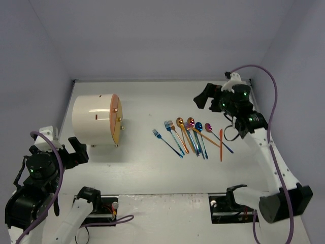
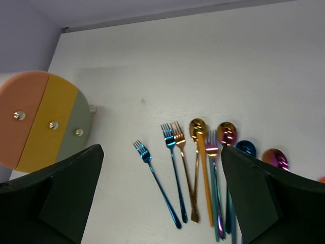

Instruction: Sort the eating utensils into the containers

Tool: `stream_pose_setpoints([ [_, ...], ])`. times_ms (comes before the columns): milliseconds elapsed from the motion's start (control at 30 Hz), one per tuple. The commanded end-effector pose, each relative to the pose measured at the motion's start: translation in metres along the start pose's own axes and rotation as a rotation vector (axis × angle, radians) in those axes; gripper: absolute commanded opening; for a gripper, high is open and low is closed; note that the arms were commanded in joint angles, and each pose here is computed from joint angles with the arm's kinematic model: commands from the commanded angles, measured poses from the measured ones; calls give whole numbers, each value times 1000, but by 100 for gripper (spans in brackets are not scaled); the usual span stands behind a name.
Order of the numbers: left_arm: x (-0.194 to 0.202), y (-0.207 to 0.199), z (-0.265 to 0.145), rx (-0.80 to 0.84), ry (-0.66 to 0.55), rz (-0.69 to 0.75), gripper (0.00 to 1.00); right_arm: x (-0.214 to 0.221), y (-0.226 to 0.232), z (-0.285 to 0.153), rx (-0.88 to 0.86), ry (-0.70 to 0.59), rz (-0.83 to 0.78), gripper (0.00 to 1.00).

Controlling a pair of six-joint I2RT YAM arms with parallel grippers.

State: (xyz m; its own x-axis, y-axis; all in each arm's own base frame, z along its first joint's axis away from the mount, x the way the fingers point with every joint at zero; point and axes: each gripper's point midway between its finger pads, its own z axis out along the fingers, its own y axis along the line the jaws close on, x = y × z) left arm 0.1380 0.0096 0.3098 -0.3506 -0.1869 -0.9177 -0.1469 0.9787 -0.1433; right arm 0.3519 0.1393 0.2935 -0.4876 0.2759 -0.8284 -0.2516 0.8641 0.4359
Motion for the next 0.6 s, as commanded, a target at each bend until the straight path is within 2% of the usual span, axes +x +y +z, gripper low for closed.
stream_pose_setpoints([
  [0,-11,-3,7,-8,-18,17,93,-9,81,43,-224,37,23,100],
  [300,-8,-12,21,-16,34,-35,93,31,185,118,-454,185,47,89],
  [433,-9,-17,25,-7,55,-43,93,61,219,138,-552,255,24,80],
  [567,-12,-19,27,-12,62,-52,93,70,246,144,-672,275,-3,73],
])
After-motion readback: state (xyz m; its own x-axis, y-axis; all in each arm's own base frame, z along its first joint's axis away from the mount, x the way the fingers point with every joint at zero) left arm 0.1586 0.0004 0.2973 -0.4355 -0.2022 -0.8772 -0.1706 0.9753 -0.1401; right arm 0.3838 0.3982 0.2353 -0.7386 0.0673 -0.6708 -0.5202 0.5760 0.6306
